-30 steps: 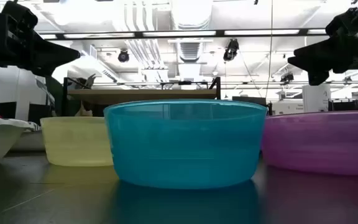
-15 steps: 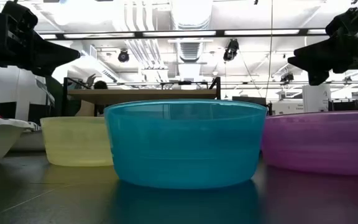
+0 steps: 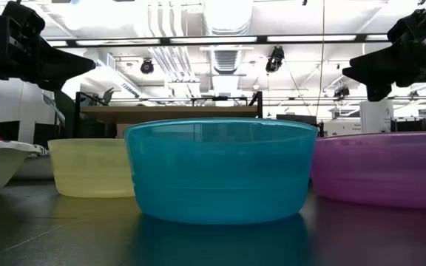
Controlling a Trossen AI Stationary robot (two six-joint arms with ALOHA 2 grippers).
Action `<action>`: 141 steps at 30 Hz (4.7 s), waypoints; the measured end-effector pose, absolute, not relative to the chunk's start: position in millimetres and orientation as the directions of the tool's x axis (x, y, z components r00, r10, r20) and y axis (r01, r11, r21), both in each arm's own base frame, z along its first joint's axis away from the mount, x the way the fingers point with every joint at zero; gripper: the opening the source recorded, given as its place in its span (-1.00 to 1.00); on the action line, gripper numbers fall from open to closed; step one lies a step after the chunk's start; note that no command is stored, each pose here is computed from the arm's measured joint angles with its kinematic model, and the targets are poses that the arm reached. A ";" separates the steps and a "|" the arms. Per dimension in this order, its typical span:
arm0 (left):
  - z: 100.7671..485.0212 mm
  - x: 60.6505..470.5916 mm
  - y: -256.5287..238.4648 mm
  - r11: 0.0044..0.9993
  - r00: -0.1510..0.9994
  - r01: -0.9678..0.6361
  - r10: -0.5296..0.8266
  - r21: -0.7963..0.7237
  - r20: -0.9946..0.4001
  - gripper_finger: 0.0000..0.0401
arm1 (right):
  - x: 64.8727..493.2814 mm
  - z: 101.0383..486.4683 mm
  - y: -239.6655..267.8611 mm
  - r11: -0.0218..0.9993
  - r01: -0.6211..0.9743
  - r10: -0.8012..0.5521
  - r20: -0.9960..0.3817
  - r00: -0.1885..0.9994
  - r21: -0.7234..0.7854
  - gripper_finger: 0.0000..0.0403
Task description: Place and stack bowls onto a shelf
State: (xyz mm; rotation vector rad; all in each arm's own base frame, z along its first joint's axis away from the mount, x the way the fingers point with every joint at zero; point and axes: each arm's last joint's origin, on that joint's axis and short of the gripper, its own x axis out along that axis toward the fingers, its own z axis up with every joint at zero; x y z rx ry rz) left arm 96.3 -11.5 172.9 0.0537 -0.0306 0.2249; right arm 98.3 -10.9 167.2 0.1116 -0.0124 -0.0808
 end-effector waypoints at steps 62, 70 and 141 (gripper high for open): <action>198.6 91.4 -9.2 0.959 0.923 -0.227 0.267 -0.168 0.277 -0.82 | 97.7 168.4 -14.9 0.975 0.216 -0.217 0.020 0.976 0.049 -0.34; 213.4 85.1 -6.3 0.899 0.854 -0.145 0.325 -0.413 0.406 -0.82 | 94.1 176.2 -22.9 0.868 0.484 -0.494 0.096 0.864 0.111 -0.34; 184.0 235.0 -29.9 0.471 -0.102 -0.869 0.131 0.153 -0.986 -0.44 | 85.6 206.0 -23.6 0.833 0.533 -0.552 0.146 0.821 0.150 -0.34</action>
